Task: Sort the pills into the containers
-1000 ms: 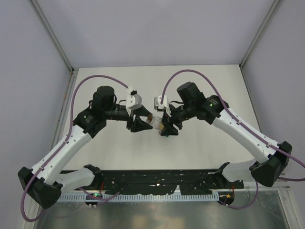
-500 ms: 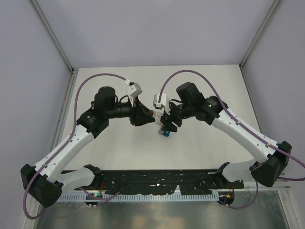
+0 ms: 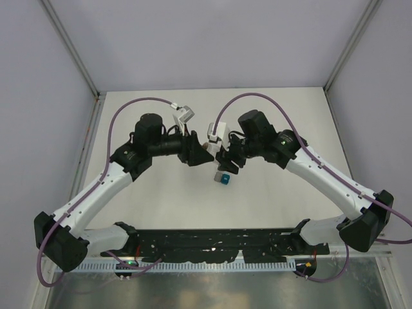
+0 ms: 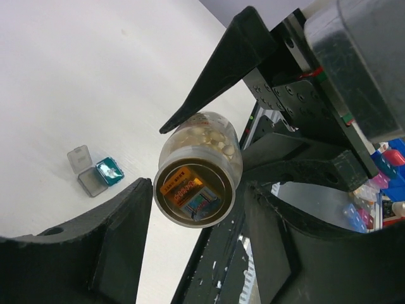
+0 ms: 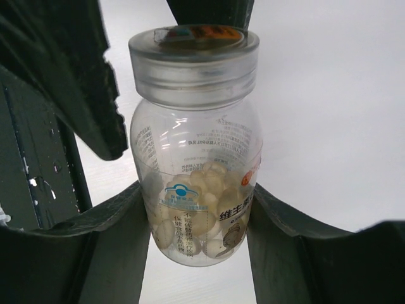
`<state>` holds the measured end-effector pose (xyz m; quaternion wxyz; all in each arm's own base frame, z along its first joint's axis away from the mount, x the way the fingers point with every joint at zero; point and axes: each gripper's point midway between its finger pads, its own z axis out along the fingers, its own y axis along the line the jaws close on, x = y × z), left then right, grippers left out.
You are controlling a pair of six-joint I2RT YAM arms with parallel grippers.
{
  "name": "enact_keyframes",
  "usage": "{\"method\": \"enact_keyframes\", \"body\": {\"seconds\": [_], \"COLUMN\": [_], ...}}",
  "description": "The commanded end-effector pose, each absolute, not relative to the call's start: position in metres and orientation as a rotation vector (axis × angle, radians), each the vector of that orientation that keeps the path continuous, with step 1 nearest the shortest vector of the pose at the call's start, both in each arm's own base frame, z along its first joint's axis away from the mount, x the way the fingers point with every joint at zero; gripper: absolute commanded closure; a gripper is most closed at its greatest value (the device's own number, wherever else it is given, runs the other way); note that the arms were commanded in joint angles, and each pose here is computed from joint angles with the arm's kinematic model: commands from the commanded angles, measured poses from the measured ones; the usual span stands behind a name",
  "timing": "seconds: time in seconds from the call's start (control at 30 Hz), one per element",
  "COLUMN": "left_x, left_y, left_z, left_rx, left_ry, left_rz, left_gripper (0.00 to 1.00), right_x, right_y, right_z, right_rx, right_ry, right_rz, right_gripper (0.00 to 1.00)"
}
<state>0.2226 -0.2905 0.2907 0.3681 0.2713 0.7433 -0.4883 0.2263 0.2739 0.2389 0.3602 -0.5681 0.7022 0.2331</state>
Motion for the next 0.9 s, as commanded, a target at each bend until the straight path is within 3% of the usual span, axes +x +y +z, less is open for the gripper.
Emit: {"method": "enact_keyframes", "body": {"seconds": [0.0,0.1,0.3,0.6,0.87], "left_x": [0.22,0.219,0.209,0.172,0.181], "left_y": [-0.292,-0.288,-0.274,-0.258,-0.272], "left_z": [0.3,0.298,0.311,0.317,0.316], "left_rx": [0.74,0.772,0.902,1.361,1.411], "left_ry": [1.868,1.852,1.738,1.338,1.205], "left_rz": [-1.251,-1.213,-1.108,-0.934,-0.93], "left_gripper": [0.32,0.17,0.01,0.0,0.0], "right_x": [0.235,0.233,0.228,0.196,0.179], "right_y": [0.284,0.284,0.283,0.29,0.295], "right_z": [0.256,0.255,0.251,0.253,0.259], "right_rx": [-1.415,-1.42,-1.437,-1.569,-1.643], "right_ry": [1.737,1.734,1.728,1.664,1.625], "right_rz": [0.609,0.617,0.631,0.811,0.932], "right_gripper": [0.94,0.94,0.94,0.94,0.94]}}
